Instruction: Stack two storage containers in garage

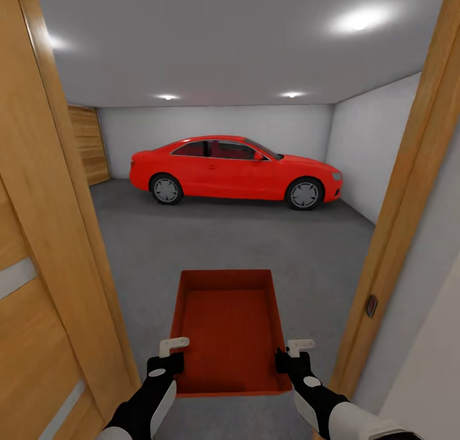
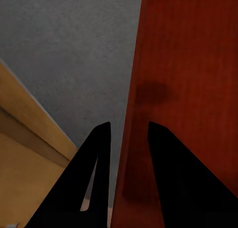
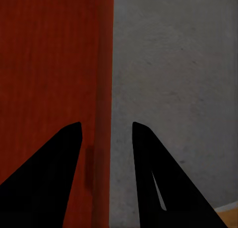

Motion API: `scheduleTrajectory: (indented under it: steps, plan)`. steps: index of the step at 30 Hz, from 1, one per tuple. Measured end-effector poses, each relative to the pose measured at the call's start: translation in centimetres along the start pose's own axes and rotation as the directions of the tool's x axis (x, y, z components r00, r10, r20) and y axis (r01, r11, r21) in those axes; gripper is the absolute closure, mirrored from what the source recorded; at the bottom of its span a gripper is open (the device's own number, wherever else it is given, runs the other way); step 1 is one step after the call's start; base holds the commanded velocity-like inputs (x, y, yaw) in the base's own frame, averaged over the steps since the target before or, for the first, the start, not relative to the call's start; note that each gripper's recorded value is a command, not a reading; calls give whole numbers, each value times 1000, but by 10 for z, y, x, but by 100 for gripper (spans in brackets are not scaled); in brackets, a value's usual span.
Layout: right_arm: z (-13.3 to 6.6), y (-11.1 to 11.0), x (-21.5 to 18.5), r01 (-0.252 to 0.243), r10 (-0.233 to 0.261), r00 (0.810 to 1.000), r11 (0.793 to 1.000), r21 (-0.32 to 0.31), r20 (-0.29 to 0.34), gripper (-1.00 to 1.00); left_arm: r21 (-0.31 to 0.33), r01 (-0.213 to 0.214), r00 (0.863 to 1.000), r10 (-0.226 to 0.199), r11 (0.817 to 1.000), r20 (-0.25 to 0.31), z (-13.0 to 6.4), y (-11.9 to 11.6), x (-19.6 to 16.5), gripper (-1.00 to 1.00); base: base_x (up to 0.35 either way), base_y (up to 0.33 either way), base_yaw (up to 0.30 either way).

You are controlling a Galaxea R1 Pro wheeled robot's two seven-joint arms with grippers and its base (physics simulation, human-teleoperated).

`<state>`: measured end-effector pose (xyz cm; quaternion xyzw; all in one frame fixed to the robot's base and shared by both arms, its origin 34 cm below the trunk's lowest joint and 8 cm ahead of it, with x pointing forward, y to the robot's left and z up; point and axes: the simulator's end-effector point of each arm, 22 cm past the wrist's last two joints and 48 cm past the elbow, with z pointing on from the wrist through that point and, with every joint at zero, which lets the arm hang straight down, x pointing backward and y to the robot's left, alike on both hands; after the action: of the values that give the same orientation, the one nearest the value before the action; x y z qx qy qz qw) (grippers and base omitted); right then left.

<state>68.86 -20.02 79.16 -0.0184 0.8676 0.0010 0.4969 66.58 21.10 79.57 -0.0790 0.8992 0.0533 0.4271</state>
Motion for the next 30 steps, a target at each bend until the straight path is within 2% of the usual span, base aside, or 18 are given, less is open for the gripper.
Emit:
scheduleTrajectory:
  steps: [6,30]
  plan:
    - [0,0,0,0,0,1000,1000,0,1,100,0,0,1000,0,1000,1,0,0,0,100,224,0,0]
    - [0,0,0,-1,1,1000,1000,0,1,100,0,0,1000,0,1000,1,-1,0,0,100,317,0,0]
